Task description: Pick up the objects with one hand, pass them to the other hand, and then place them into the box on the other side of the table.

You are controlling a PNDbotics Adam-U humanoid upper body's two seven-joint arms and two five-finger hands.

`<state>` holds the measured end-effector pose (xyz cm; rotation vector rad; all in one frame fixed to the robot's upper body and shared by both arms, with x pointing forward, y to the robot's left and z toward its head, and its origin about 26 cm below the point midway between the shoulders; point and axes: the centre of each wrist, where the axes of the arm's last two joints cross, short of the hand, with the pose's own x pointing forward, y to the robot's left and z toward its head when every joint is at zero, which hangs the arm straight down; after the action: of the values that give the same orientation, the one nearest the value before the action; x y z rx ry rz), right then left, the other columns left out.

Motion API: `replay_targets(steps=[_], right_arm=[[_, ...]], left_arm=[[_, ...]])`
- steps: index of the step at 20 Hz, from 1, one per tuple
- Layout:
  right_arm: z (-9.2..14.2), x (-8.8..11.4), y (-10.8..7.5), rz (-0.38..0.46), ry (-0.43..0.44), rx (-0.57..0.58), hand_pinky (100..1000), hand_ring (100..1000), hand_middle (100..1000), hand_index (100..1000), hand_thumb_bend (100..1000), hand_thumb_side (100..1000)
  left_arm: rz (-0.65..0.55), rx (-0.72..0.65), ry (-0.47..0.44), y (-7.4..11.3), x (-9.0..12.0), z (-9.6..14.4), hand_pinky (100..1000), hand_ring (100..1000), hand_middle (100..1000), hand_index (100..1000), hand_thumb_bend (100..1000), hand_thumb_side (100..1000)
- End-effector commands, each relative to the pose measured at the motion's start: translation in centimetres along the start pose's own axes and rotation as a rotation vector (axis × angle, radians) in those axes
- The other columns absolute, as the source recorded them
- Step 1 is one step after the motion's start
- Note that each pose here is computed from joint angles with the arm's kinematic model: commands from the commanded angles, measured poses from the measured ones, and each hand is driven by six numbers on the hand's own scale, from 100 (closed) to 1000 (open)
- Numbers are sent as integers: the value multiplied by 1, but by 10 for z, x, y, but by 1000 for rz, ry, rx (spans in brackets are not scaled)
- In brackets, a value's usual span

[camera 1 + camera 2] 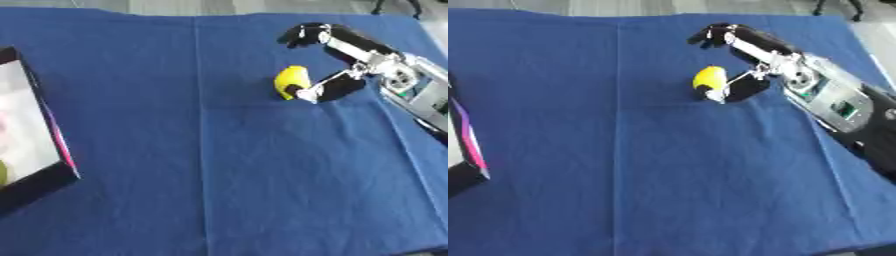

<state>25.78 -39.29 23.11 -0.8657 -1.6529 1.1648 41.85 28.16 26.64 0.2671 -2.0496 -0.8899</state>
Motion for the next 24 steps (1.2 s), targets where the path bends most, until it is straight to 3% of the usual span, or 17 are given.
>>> replay_targets(steps=[1,20,24], right_arm=[[0,-3,-13,95,7,-11,888,857,864,873,353,100],[10,-24,-13,214,130,3,892,869,890,897,396,100],[11,-28,-11,240,157,11,898,875,892,896,406,144]], left_arm=[[-53,12,-24,16,12,-1,1000,783,698,739,100,668],[-83,10,-11,18,11,2,1000,785,697,740,100,652],[-88,10,-16,18,13,1,1000,785,696,739,100,646]])
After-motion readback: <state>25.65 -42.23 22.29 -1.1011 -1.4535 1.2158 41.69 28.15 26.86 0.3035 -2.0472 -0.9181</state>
